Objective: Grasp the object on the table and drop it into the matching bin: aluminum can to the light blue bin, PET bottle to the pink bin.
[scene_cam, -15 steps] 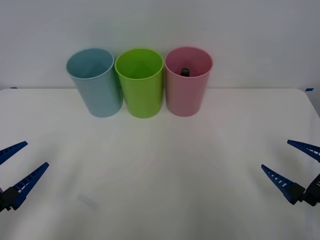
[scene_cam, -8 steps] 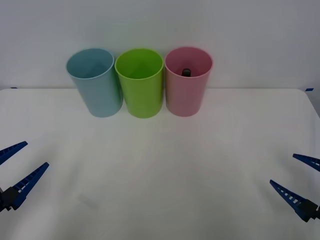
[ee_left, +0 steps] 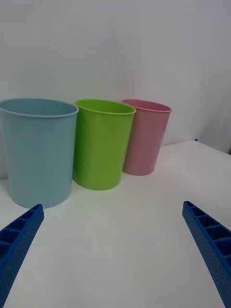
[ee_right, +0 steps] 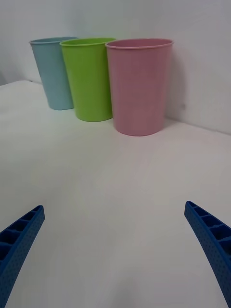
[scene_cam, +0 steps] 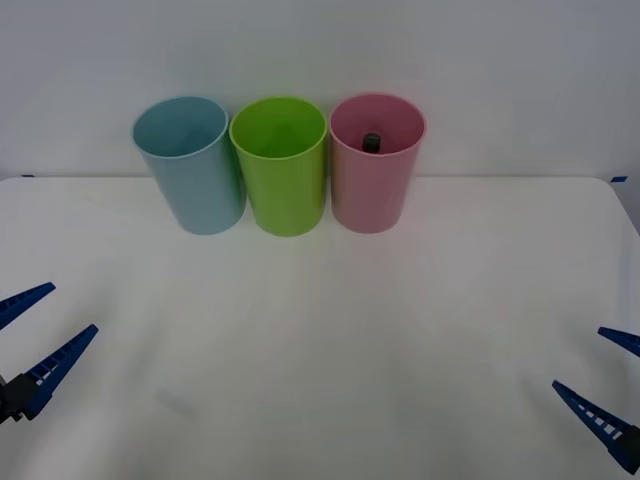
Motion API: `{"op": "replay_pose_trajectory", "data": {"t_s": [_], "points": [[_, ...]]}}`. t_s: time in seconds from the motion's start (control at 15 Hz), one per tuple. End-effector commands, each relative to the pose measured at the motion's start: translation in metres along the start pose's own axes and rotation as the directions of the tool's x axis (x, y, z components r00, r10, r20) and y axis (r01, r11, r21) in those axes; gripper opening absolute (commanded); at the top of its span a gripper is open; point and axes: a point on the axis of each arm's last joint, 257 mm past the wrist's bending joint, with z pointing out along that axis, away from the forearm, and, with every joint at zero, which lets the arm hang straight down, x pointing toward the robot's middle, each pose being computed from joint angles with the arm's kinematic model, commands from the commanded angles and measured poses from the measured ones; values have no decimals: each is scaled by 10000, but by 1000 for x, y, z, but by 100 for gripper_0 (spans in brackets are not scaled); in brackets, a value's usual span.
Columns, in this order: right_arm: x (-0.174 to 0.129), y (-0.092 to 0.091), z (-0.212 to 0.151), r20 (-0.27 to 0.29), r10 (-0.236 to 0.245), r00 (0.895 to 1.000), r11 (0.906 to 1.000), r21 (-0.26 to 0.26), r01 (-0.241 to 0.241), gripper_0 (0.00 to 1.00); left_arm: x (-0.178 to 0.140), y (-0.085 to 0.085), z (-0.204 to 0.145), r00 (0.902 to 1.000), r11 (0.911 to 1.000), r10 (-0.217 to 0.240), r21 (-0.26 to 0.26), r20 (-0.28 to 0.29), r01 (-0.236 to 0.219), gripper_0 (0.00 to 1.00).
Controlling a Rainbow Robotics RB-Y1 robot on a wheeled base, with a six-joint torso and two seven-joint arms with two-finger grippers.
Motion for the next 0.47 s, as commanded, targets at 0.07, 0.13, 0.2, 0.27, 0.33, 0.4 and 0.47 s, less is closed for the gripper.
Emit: {"op": "replay_pose_trajectory", "data": {"t_s": [0.07, 0.13, 0.2, 0.27, 0.33, 0.4, 0.47], "points": [[3, 4, -7, -45, 74, 10000, 10000, -43, -75, 100, 0, 0, 0, 10000, 10000, 0, 0, 0, 0, 100], [4, 7, -7, -72, 96, 9999, 9999, -93, -96, 100, 0, 0, 0, 10000, 10000, 0, 0, 0, 0, 100], [7, 10, -8, -115, 191, 9998, 9997, -127, -193, 100, 0, 0, 0, 10000, 10000, 0, 0, 0, 0, 100], [8, 11, -9, -122, 223, 9997, 9997, -133, -225, 100, 0, 0, 0, 10000, 10000, 0, 0, 0, 0, 100], [8, 11, -9, -122, 223, 9997, 9997, -133, -225, 100, 0, 0, 0, 10000, 10000, 0, 0, 0, 0, 100], [8, 11, -9, -122, 223, 9997, 9997, -133, -225, 100, 0, 0, 0, 10000, 10000, 0, 0, 0, 0, 100], [8, 11, -9, -122, 223, 9997, 9997, -133, -225, 100, 0, 0, 0, 10000, 10000, 0, 0, 0, 0, 100]]}}
